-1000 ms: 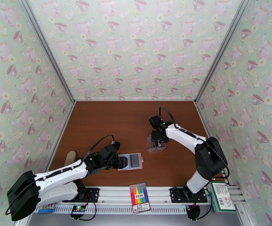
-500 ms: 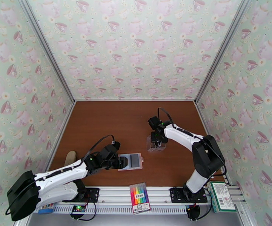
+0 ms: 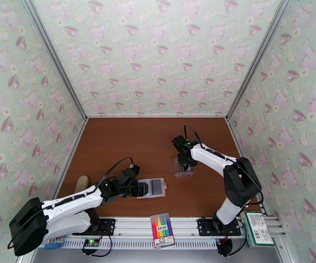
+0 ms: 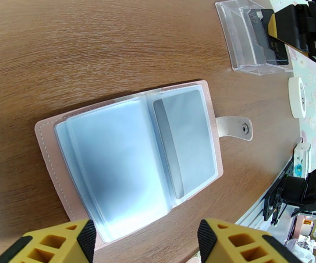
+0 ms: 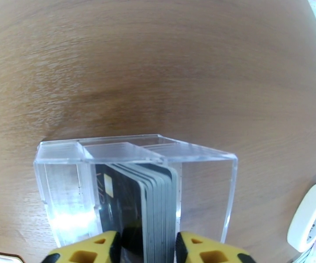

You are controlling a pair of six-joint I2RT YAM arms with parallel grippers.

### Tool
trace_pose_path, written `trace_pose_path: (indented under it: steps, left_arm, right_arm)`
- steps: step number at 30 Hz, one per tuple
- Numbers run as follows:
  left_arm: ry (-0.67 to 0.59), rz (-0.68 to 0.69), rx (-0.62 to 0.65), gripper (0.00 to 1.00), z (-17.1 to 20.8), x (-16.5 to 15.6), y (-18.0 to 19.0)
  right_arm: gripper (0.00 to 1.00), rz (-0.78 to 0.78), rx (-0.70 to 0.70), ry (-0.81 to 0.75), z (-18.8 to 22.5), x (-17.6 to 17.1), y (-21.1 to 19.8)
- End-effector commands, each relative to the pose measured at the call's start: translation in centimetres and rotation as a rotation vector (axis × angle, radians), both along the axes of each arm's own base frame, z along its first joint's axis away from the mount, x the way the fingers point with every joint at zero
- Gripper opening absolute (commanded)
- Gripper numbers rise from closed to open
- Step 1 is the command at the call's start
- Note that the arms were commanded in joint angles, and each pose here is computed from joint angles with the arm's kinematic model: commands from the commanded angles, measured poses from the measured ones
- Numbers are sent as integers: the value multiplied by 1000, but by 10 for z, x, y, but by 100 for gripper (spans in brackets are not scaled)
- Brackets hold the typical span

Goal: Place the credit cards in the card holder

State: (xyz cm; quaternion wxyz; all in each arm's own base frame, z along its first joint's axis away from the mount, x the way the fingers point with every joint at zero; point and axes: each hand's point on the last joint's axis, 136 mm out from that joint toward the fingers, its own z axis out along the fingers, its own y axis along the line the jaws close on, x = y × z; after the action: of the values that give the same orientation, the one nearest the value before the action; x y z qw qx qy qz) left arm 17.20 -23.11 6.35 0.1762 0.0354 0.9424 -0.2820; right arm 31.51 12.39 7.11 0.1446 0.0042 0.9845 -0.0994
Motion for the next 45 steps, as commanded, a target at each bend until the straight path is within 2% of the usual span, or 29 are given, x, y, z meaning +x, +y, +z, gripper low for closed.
trace_pose_path:
  steps: [1,22,33,45]
  left_arm:
    - [-2,-5,-15,67,3,1,-2]
    - [-1,2,-15,67,0,0,0]
    - [2,4,-16,67,0,0,-1]
    - [1,4,-14,67,-1,0,0]
  right_arm:
    - [36,-12,-45,-23,12,3,-9]
    - [36,-25,-159,-36,23,2,-29]
    - [18,-24,-166,-45,28,3,-31]
    - [5,-22,-139,-52,33,4,-27]
